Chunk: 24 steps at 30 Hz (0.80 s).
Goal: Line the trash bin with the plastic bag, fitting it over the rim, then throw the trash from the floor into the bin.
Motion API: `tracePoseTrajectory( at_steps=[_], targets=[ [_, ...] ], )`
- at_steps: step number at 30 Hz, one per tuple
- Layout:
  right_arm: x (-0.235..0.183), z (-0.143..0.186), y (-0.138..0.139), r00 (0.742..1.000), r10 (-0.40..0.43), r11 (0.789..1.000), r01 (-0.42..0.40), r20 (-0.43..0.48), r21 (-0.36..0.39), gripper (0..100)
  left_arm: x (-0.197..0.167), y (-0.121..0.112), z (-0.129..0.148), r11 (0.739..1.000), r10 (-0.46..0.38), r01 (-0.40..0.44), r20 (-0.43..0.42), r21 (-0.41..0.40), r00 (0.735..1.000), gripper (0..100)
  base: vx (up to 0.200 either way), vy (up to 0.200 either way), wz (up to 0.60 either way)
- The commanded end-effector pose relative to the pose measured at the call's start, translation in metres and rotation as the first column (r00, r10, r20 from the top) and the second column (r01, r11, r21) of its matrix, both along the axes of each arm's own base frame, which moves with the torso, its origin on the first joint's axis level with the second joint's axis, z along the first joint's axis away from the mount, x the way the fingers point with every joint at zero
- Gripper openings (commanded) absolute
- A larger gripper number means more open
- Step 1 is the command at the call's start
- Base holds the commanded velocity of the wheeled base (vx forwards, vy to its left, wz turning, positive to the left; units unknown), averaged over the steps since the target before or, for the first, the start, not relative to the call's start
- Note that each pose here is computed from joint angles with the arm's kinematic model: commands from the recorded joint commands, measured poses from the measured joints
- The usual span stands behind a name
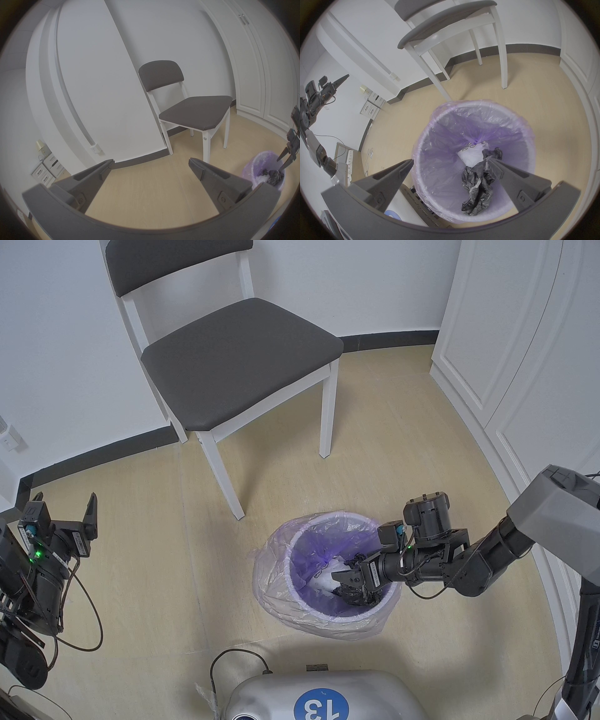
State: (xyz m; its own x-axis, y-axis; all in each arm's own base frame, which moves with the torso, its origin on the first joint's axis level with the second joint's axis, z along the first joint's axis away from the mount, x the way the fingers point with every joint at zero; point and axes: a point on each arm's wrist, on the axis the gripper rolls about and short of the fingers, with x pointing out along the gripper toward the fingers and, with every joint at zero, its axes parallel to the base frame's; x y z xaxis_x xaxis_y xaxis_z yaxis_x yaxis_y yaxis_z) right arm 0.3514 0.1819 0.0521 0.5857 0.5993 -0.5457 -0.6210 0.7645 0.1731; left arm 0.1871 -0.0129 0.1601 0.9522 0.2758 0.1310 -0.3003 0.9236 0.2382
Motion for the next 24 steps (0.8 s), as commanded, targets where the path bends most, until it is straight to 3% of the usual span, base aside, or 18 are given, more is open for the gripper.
tracePoseTrajectory(
  at_steps=[1, 8, 11, 12, 13, 15, 16, 17, 18, 19, 20, 21, 23, 24],
  targets=[
    [0.005, 0.029, -0.025, 0.996, -0.058, 0.998, 0.056, 0.068, 0.030, 100, 0.005, -0.007, 0.001, 0.999, -0.033, 0.033, 0.001, -0.001, 0.999, 100, 0.000, 0.000, 0.00],
    [0.008, 0.062, -0.071, 0.975, -0.176, 0.984, 0.168, 0.139, 0.067, 100, 0.010, -0.031, -0.006, 0.986, -0.162, 0.160, -0.039, -0.037, 0.986, 100, 0.000, 0.000, 0.00],
    [-0.023, 0.080, -0.102, 0.956, -0.251, 0.967, 0.240, 0.153, 0.088, 100, 0.012, -0.056, -0.016, 0.950, -0.298, 0.288, -0.080, -0.116, 0.951, 100, 0.000, 0.000, 0.00],
    [-0.023, 0.080, -0.102, 0.956, -0.251, 0.967, 0.240, 0.153, 0.088, 100, 0.012, -0.056, -0.016, 0.950, -0.298, 0.288, -0.080, -0.116, 0.951, 100, 0.000, 0.000, 0.00],
    [-0.042, 0.084, -0.120, 0.937, -0.304, 0.951, 0.287, 0.173, 0.118, 100, 0.014, -0.071, -0.027, 0.899, -0.419, 0.394, -0.114, -0.188, 0.901, 100, 0.000, 0.000, 0.00],
    [-0.053, 0.084, -0.133, 0.918, -0.348, 0.935, 0.325, 0.189, 0.142, 100, 0.016, -0.079, -0.035, 0.854, -0.503, 0.466, -0.143, -0.229, 0.852, 100, 0.000, 0.000, 0.00],
    [-0.064, 0.081, -0.147, 0.896, -0.393, 0.917, 0.365, 0.206, 0.161, 100, 0.022, -0.084, -0.048, 0.807, -0.580, 0.526, -0.188, -0.268, 0.793, 100, 0.000, 0.000, 0.00],
    [-0.064, 0.081, -0.147, 0.896, -0.393, 0.917, 0.365, 0.206, 0.161, 100, 0.022, -0.084, -0.048, 0.807, -0.580, 0.526, -0.188, -0.268, 0.793, 100, 0.000, 0.000, 0.00],
    [-0.076, 0.076, -0.160, 0.875, -0.434, 0.899, 0.405, 0.215, 0.166, 100, 0.033, -0.089, -0.064, 0.773, -0.628, 0.559, -0.232, -0.301, 0.743, 100, 0.000, 0.000, 0.00],
    [-0.083, 0.072, -0.169, 0.862, -0.459, 0.887, 0.431, 0.214, 0.167, 100, 0.042, -0.093, -0.074, 0.760, -0.644, 0.565, -0.253, -0.322, 0.722, 100, 0.000, 0.000, 0.00],
    [-0.084, 0.071, -0.169, 0.860, -0.462, 0.885, 0.434, 0.216, 0.167, 100, 0.043, -0.093, -0.075, 0.759, -0.645, 0.565, -0.254, -0.325, 0.721, 100, 0.000, 0.000, 0.00],
    [-0.095, 0.069, -0.183, 0.834, -0.503, 0.864, 0.474, 0.227, 0.172, 100, 0.060, -0.096, -0.091, 0.760, -0.641, 0.552, -0.263, -0.342, 0.721, 100, 0.000, 0.000, 0.00],
    [-0.100, 0.069, -0.188, 0.822, -0.520, 0.854, 0.491, 0.232, 0.173, 100, 0.068, -0.097, -0.100, 0.763, -0.638, 0.548, -0.262, -0.344, 0.724, 100, 0.000, 0.000, 0.00],
    [-0.111, 0.075, -0.196, 0.799, -0.547, 0.837, 0.517, 0.249, 0.180, 100, 0.090, -0.099, -0.120, 0.773, -0.624, 0.533, -0.261, -0.345, 0.737, 100, 0.000, 0.000, 0.00]
  ],
)
